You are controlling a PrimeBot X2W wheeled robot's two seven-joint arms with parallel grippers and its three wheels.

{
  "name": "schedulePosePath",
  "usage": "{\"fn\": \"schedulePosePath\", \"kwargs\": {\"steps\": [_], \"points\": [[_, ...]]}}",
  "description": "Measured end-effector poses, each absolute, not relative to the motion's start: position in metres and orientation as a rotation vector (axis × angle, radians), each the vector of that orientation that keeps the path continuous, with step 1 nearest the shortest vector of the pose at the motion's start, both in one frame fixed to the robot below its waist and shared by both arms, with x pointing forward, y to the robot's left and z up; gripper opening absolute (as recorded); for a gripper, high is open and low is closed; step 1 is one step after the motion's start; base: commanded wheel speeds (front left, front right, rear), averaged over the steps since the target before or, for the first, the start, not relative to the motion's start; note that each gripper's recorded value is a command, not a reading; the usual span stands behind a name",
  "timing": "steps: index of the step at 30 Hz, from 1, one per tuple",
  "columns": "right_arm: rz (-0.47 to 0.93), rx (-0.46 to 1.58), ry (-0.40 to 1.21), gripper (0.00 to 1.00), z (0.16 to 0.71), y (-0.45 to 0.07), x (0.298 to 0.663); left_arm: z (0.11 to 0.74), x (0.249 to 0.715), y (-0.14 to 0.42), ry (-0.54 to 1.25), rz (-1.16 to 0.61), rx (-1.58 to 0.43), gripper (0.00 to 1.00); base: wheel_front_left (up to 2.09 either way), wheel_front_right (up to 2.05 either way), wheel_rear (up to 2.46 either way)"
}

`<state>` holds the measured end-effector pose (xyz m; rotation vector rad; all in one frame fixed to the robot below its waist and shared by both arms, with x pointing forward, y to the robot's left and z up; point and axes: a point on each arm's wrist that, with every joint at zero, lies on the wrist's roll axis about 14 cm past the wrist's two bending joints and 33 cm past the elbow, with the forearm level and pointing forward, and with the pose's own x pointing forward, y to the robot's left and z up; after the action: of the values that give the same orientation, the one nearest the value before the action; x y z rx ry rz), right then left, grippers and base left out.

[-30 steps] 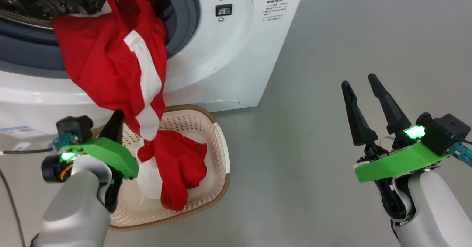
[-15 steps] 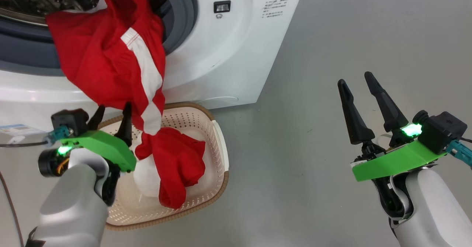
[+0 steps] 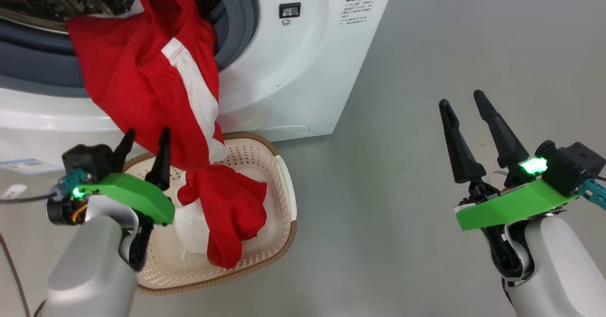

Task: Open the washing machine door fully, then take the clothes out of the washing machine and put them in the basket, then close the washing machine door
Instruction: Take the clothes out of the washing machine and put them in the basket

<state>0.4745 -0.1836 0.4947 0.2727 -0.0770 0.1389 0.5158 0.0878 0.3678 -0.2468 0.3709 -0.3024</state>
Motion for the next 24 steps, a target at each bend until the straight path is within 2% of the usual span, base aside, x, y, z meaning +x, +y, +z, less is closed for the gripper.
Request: {"fn": "schedulePosePath", "kwargs": {"steps": [14, 24], "points": [[0.144, 0.276, -0.097, 1.00, 0.501, -0.182, 0.476, 0.403, 0.507, 0.084, 0.220, -0.321, -0.232, 1.00, 0.00, 0.00, 0.00], [0.142, 0.275, -0.103, 1.00, 0.504, -0.184, 0.475, 0.412, 0.496, 0.085, 0.182, -0.314, -0.240, 1.00, 0.00, 0.00, 0.00]]}}
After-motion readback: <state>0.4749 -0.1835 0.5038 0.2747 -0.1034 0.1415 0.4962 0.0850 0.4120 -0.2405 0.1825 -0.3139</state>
